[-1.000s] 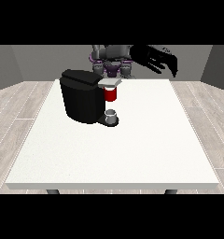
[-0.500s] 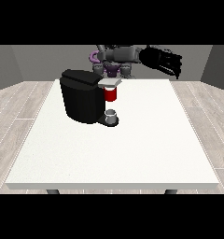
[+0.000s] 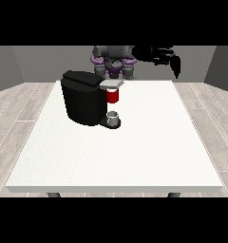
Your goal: Insert the coffee pod into the coffee machine and close the lid
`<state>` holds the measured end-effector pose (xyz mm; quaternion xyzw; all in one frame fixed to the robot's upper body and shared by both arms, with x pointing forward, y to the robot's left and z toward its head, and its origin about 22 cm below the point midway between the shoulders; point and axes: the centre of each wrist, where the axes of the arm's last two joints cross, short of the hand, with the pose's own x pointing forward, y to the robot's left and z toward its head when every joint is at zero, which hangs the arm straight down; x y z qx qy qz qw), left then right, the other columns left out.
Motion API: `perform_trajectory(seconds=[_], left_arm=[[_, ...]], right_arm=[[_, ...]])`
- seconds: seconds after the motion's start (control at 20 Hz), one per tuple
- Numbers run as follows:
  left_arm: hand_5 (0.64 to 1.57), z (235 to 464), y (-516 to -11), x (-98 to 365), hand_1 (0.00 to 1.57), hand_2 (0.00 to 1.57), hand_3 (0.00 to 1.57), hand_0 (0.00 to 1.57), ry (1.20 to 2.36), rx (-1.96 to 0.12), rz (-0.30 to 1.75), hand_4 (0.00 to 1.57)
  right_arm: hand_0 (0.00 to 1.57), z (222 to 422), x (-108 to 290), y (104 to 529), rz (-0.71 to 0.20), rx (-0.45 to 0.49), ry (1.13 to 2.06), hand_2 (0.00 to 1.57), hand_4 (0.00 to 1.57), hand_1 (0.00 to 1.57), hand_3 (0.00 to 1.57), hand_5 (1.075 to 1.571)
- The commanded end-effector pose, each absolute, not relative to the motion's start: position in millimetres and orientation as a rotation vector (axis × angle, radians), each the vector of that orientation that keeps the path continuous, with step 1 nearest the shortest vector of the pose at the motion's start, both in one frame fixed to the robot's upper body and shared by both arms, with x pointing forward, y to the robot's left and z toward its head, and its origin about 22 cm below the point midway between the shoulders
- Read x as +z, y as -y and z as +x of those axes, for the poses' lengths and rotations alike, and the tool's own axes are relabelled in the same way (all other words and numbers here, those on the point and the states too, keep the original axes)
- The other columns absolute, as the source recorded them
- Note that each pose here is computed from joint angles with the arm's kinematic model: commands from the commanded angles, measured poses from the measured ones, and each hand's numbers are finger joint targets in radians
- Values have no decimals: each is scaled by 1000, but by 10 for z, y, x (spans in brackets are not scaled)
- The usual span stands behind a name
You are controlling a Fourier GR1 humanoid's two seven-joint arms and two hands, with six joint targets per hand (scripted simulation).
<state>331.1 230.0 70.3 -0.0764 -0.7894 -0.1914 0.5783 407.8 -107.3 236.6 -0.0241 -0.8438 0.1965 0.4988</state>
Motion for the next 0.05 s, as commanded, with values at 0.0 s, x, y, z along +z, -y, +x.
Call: perform_trajectory(seconds=[0.0], left_arm=[[1571,3101,-2443,380,0,0,0,0,1770,-388,-149,266]], right_arm=[[0,3985,1910,888,48,501,1992,0,259,0,0,1571]])
